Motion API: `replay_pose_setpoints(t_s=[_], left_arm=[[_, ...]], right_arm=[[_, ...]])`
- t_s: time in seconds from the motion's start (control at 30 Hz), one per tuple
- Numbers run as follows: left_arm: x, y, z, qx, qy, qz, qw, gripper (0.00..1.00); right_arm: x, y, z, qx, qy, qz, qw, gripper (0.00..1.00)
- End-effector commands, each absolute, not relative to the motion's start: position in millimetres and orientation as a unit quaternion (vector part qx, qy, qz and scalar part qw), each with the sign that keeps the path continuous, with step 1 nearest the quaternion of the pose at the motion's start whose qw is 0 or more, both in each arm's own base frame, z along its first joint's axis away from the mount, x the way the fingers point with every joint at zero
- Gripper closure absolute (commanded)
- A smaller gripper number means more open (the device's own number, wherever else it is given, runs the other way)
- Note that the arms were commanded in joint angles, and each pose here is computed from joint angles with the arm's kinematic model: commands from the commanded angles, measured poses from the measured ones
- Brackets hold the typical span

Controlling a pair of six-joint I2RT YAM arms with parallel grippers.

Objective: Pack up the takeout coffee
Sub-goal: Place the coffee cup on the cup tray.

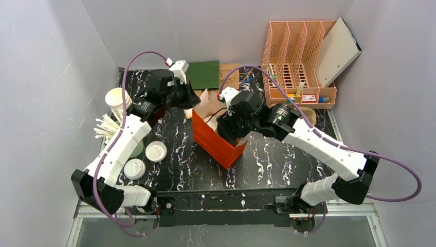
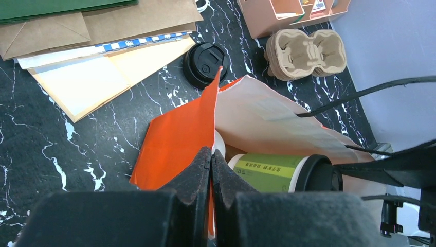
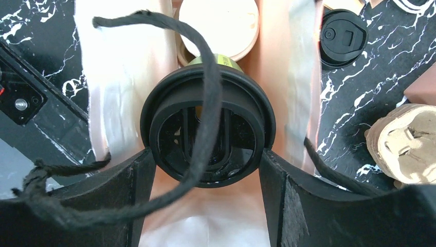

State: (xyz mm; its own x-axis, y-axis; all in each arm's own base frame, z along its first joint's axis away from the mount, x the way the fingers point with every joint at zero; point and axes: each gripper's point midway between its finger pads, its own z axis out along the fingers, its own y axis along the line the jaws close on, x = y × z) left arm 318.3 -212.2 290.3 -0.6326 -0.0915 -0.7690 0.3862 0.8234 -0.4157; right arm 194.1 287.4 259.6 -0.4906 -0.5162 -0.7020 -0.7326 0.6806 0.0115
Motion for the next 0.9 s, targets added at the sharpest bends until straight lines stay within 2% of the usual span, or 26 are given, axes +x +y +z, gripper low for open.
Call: replay_pose_setpoints(t_s=[0.0, 0.53, 0.87], left_arm=[[311, -205, 300, 0.083, 0.849, -0.284, 0.438, 1.00], [296, -199, 283, 0.106, 0.859, -0.274, 0.420, 1.00], [296, -194, 274, 0.106, 0.864, -0.259, 0.419, 1.00]], right_arm=[[197, 283, 267, -0.354, 0.849, 0.189, 0.343, 0.64], [208, 278, 270, -0.328, 0.851, 0.265, 0.314, 0.64], [217, 264, 286, -0.312, 0.845, 0.274, 0.338, 0.64]])
